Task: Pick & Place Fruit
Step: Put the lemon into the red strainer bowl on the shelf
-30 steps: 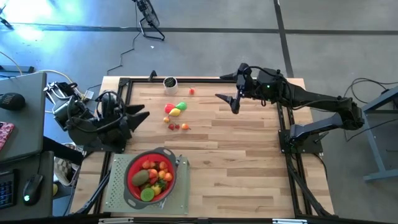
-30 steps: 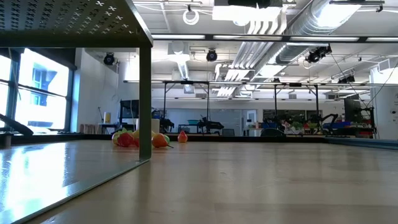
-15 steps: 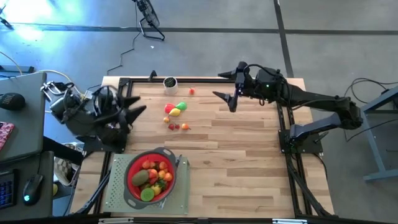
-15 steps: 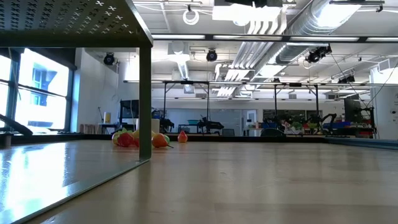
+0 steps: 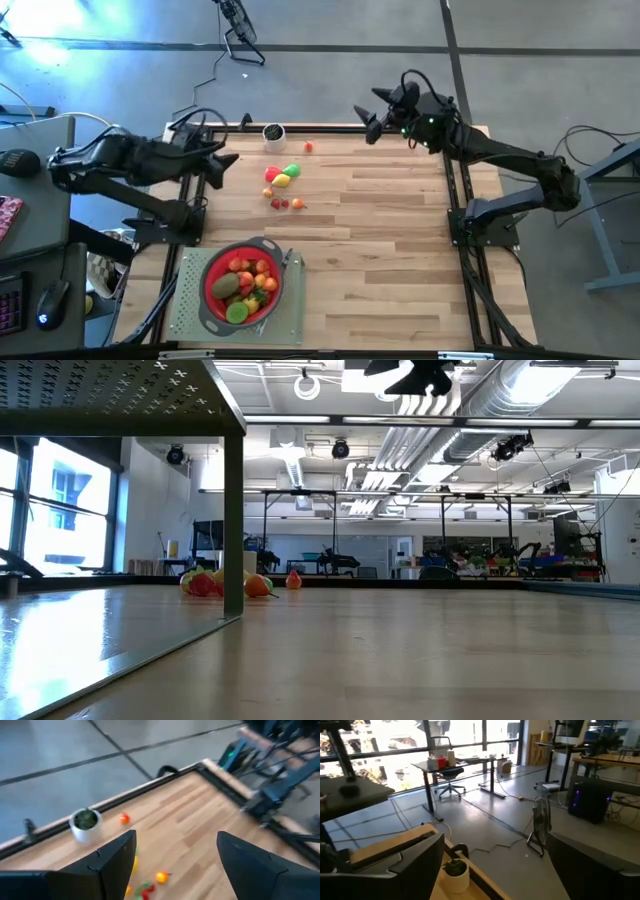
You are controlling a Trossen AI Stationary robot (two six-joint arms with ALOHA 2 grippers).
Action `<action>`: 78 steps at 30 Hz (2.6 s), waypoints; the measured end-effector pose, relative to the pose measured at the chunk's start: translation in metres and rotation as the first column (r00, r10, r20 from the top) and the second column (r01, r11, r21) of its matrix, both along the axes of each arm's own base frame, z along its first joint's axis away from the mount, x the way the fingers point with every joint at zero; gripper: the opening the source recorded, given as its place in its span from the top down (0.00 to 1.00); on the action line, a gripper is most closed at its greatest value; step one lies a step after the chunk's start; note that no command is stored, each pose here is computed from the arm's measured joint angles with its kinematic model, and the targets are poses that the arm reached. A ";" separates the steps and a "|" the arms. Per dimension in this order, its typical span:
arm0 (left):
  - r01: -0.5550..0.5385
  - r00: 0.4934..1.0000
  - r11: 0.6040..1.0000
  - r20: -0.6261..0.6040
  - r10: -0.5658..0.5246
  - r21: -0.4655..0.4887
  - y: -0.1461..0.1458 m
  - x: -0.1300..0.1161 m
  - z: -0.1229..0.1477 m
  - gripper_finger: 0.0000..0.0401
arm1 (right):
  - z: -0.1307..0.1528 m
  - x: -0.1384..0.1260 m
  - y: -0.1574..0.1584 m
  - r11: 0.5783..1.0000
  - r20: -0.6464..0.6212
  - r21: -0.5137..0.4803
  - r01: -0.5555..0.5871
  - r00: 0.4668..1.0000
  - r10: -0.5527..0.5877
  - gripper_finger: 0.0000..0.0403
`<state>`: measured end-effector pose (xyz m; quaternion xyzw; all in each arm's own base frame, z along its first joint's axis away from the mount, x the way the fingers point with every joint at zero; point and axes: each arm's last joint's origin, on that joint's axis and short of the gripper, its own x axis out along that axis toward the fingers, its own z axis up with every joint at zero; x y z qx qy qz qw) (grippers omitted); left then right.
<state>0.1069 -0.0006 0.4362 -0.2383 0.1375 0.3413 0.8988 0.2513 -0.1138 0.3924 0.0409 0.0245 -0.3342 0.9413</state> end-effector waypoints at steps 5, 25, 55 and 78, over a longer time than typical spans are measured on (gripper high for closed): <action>-0.004 0.992 1.000 -0.125 0.007 0.026 0.015 0.015 -0.005 0.32 | 0.001 -0.007 -0.016 0.999 0.010 -0.007 0.034 0.999 -0.034 0.15; 0.037 0.955 0.934 -0.263 -0.137 -0.355 0.125 0.088 -0.053 0.32 | -0.001 -0.028 -0.049 0.994 -0.035 -0.026 0.102 0.994 -0.103 0.15; -0.257 0.914 0.809 -0.406 0.025 -0.529 0.130 0.169 -0.122 0.32 | -0.027 -0.030 -0.088 0.995 -0.096 0.096 0.024 0.995 -0.015 0.15; -0.325 0.834 0.881 -0.543 0.095 -0.344 0.090 0.173 -0.202 0.32 | -0.032 -0.029 -0.093 1.000 -0.175 0.021 -0.002 0.985 0.006 0.15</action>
